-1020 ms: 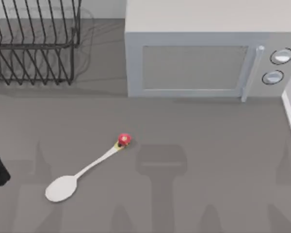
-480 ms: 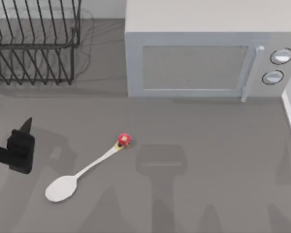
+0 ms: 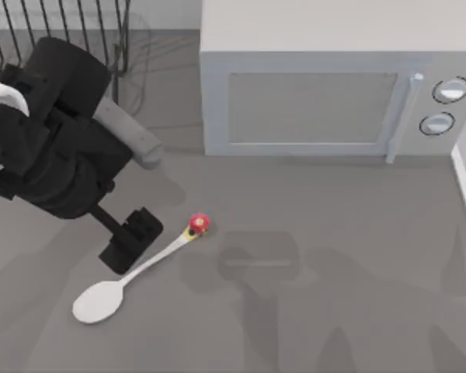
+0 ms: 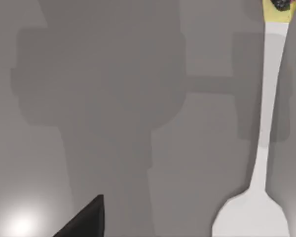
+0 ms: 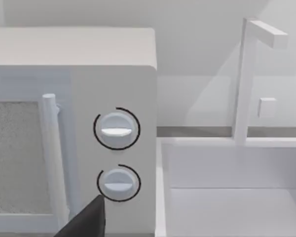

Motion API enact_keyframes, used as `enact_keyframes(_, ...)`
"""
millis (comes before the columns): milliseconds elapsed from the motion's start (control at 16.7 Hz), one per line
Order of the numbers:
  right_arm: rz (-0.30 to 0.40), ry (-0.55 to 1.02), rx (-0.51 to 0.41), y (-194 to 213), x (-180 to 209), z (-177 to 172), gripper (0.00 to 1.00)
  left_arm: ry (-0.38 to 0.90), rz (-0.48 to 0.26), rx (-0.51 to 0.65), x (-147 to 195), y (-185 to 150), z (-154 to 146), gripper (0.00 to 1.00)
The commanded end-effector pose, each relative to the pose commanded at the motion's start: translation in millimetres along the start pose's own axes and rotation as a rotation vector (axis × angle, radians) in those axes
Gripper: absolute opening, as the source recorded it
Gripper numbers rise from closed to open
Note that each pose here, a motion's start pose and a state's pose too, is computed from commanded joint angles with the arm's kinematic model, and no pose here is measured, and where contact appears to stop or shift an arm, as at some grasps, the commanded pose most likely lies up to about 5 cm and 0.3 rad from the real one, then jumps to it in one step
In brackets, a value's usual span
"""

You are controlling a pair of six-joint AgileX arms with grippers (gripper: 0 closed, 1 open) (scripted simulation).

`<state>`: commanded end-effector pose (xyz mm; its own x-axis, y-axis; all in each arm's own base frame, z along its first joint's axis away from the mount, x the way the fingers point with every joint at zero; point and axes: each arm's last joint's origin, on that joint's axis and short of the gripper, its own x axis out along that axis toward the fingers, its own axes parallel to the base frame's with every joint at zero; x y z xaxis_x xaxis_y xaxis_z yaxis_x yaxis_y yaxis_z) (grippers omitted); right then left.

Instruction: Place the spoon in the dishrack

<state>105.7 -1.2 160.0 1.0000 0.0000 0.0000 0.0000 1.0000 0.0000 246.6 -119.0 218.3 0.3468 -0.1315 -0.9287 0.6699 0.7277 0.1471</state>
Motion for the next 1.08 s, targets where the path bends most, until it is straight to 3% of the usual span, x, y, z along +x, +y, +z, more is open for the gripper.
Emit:
enact_keyframes(180, 0.000, 0.000, 0.000, 0.0, 0.0, 0.0, 1.00, 0.162, -0.076, 0.067, 24.1, -5.2, 30.7, 1.00)
enact_keyframes(480, 0.000, 0.000, 0.000, 0.0, 0.0, 0.0, 1.00, 0.310, -0.146, 0.087, 50.7, -6.7, 63.6, 1.00)
enact_keyframes(1080, 0.000, 0.000, 0.000, 0.0, 0.0, 0.0, 1.00, 0.335, -0.162, 0.070, 55.0, -2.7, 76.1, 1.00)
